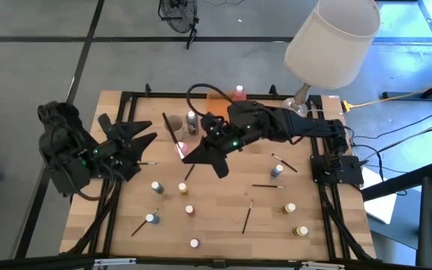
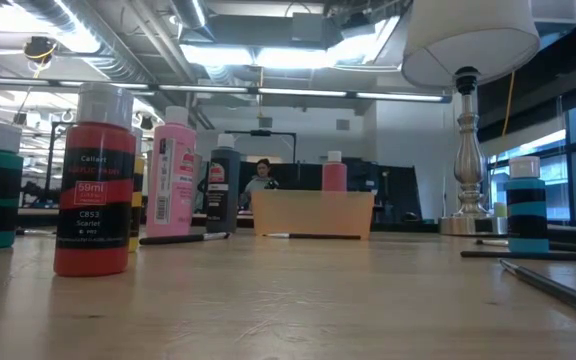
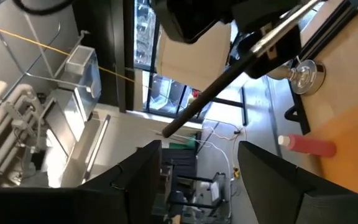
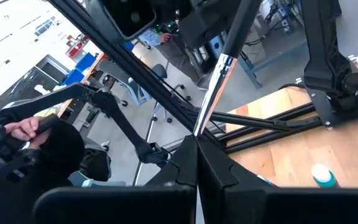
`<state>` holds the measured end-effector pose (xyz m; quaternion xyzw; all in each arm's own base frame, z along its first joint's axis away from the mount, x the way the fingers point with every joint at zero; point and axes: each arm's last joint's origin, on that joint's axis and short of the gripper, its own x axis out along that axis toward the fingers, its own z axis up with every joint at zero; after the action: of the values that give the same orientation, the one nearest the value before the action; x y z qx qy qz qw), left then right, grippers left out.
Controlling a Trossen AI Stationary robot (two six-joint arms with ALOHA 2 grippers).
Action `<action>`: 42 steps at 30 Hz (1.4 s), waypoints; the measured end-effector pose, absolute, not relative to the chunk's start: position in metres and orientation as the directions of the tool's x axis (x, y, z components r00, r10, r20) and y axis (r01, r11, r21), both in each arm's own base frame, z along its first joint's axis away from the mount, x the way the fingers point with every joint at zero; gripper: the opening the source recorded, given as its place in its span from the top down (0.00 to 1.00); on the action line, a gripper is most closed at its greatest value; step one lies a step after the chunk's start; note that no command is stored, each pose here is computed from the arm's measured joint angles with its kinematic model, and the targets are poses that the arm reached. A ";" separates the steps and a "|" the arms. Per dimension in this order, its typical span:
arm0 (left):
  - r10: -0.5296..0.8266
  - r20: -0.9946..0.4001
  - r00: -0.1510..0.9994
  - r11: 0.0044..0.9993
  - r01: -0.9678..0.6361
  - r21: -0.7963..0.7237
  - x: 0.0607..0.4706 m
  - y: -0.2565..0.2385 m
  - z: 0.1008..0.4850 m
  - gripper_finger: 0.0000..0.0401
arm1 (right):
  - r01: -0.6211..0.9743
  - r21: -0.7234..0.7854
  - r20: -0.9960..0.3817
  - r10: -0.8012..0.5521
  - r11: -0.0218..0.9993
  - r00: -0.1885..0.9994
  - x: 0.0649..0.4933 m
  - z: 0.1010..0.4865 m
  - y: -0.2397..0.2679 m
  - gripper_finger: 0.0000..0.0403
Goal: Pick & Place Paint Supplies
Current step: Put the black paint brush into the white cup
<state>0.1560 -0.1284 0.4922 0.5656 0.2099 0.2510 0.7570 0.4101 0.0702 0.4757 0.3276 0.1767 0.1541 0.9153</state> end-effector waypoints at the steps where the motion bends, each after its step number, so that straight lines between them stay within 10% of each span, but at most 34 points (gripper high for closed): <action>1: 0.618 -0.034 0.785 0.231 -0.140 0.963 0.157 -0.130 0.492 0.48 | -0.165 0.657 -0.223 0.398 0.736 0.890 0.410 0.476 0.070 1.00; 42: 0.614 -0.110 0.782 0.132 0.036 0.991 0.197 -0.115 0.485 0.48 | -0.111 0.723 -0.248 0.405 0.682 0.880 0.413 0.469 0.070 1.00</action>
<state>0.1967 -0.1147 0.4854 0.6262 0.2592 0.2047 0.7063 0.4135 0.0701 0.4694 0.3717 0.1983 0.1440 0.8954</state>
